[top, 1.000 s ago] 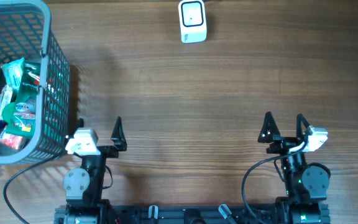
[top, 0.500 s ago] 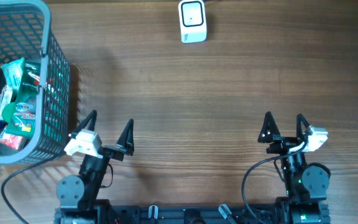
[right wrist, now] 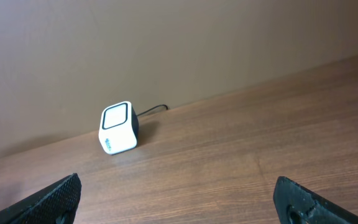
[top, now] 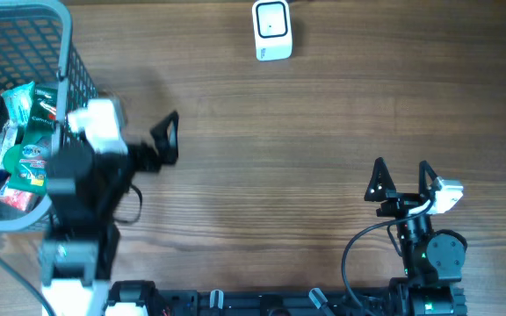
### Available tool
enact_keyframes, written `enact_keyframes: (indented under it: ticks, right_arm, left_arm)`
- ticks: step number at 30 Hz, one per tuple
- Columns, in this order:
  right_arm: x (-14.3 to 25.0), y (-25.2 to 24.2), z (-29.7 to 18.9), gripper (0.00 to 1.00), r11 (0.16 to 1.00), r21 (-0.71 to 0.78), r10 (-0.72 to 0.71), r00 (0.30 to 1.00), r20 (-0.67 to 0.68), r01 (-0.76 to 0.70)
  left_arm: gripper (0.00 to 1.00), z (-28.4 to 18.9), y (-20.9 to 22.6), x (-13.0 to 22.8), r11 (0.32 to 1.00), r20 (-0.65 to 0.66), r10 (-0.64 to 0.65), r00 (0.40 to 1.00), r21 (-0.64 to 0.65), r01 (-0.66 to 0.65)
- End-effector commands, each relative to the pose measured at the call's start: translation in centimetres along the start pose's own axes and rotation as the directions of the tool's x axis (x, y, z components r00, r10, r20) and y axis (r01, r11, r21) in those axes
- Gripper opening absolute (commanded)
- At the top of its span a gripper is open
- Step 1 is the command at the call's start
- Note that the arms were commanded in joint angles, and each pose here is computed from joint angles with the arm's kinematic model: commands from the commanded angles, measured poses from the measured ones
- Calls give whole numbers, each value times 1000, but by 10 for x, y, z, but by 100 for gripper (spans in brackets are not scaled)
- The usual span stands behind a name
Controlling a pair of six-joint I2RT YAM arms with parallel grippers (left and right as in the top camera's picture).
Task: Scan the item barcode
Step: 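Reach the left gripper into the basket and grasp the green 3M pack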
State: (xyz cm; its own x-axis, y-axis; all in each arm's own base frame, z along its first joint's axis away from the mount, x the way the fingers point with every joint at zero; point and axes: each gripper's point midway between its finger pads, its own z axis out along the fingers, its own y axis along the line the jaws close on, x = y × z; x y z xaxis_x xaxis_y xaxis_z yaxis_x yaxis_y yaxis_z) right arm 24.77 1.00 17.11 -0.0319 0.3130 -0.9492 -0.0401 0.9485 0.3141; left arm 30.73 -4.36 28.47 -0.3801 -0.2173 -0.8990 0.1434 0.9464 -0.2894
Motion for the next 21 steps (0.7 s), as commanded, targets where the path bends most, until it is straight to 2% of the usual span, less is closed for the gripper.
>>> enact_keyframes:
  ticks: [1,4,6,9,11,14,17,19,21]
  right_arm:
    - [0,0,0,100,1000,-5,-1,1000,0,1]
    - [0,0,0,100,1000,-5,-1,1000,0,1]
    - [0,0,0,100,1000,-5,-1,1000,0,1]
    - [0,0,0,100,1000,-5,-1,1000,0,1]
    - [0,0,0,99,1000,-5,-1,1000,0,1]
    - [0,0,0,100,1000,-5,-1,1000,0,1]
    - [0,0,0,100,1000,-5,-1,1000,0,1]
    - [0,0,0,100,1000,-5,-1,1000,0,1]
    - [0,0,0,100,1000,-5,-1,1000,0,1]
  left_arm:
    - [100,2,-12,-56,1000,-23,-10,1000,-3,10]
    - [100,7,-32,-62,994,-84,-17,996,104,26]
    - [100,14,-31,-53,993,-122,-26,992,107,40]
    - [100,17,-29,-59,994,-106,-36,994,102,47]
    - [100,11,-12,-79,990,-50,-139,989,7,140]
    - [100,-6,22,-112,962,39,-225,973,-151,229]
    - [100,-35,65,-140,880,118,-338,934,-311,358]
    - [100,-57,99,-151,789,177,-431,885,-402,464]
    - [100,-73,128,-145,689,224,-514,828,-467,554]
